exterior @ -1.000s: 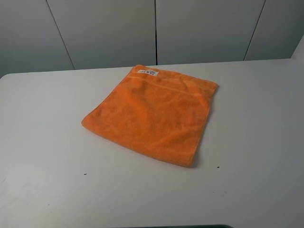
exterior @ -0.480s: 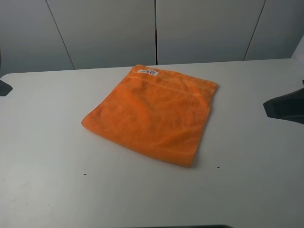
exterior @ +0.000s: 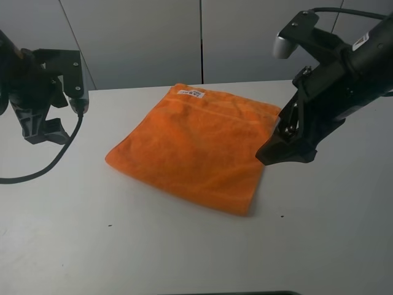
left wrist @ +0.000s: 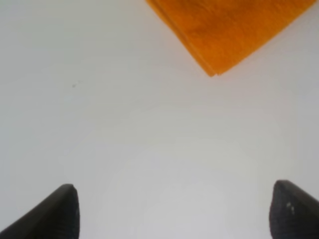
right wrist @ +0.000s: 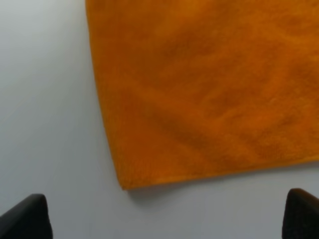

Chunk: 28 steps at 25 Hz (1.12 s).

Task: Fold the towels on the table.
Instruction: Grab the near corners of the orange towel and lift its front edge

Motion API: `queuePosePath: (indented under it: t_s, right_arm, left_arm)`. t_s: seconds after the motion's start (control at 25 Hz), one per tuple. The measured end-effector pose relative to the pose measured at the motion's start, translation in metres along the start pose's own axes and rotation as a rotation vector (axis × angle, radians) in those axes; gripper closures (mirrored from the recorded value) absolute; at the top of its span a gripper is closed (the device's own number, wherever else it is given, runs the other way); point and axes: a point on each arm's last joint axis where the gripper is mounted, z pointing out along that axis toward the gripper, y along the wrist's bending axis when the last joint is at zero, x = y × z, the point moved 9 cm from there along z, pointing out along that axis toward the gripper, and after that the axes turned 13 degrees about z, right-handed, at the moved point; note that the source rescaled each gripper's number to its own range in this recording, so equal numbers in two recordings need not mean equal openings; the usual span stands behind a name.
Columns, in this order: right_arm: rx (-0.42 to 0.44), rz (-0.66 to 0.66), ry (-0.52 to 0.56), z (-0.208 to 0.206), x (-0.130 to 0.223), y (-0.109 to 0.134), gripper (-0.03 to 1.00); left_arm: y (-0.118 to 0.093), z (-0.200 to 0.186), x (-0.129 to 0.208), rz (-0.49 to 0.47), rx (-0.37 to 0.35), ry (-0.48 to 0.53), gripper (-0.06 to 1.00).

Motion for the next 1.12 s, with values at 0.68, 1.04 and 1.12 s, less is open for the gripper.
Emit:
queuePosePath:
  t_s: [0.68, 1.04, 1.12]
  right_arm:
    - [-0.052, -0.179, 0.322, 0.109, 0.022, 0.033, -0.03]
    - [-0.013, -0.109, 0.266, 0.119, 0.012, 0.028, -0.03]
    - [-0.01, -0.103, 0.27, 0.124, 0.013, 0.027, -0.03]
  left_arm:
    - [-0.028, 0.073, -0.034, 0.463, 0.096, -0.008, -0.04]
    - [-0.034, 0.096, -0.062, 0.607, 0.067, -0.045, -0.04]
    - [-0.034, 0.101, -0.063, 0.61, 0.064, -0.048, -0.04]
